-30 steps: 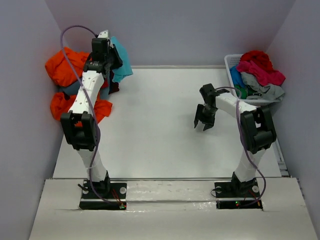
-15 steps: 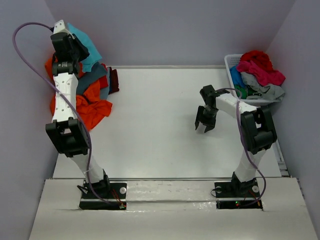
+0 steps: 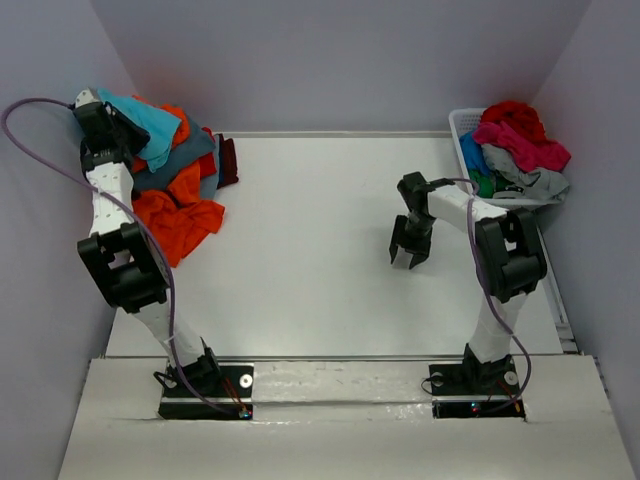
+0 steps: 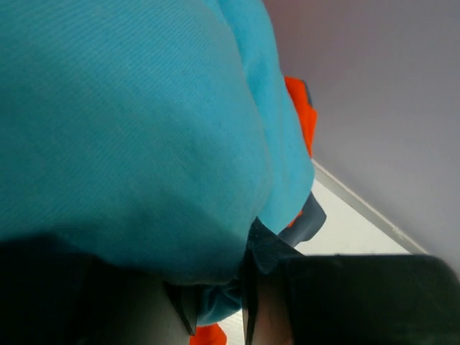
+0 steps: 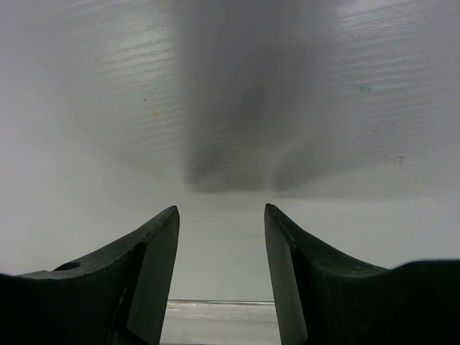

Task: Fold and stack the t-shirts
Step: Move the square-folded T-shirt to the corner of the board.

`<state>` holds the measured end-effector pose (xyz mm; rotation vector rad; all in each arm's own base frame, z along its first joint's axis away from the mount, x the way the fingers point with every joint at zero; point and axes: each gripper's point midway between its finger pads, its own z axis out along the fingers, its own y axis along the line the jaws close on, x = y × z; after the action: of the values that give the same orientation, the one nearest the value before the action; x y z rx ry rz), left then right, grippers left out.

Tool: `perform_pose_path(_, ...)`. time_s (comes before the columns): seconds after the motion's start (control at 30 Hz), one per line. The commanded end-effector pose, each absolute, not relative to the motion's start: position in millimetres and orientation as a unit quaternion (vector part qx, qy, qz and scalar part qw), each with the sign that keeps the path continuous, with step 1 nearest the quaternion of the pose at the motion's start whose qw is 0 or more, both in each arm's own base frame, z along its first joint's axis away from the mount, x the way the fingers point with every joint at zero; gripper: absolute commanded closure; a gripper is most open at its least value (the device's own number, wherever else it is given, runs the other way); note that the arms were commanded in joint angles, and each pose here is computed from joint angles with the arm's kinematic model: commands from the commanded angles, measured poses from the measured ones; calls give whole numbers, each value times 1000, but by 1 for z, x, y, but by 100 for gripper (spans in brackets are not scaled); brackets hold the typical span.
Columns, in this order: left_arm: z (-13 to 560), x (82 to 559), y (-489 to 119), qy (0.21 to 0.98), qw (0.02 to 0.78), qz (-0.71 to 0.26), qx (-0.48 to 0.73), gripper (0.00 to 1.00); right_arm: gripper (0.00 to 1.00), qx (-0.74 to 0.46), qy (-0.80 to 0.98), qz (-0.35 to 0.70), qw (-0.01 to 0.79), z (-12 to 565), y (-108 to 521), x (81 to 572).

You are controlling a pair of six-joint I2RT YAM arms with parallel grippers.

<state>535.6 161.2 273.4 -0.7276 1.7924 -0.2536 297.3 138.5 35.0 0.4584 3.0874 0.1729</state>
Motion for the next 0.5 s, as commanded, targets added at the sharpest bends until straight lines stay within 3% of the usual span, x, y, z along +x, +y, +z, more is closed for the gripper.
perform_pose_path(0.0, 273, 544, 146, 753, 562, -157, -304, 51, 43, 145, 987, 62, 8, 43, 145, 305)
perform_pose_path(0.07, 259, 544, 146, 759, 545, -161, -317, 32, 43, 142, 988, 64, 9, 44, 146, 308)
perform_pose_path(0.47, 294, 507, 166, 748, 552, -67, -363, 1, 43, 124, 989, 83, 4, 37, 152, 309)
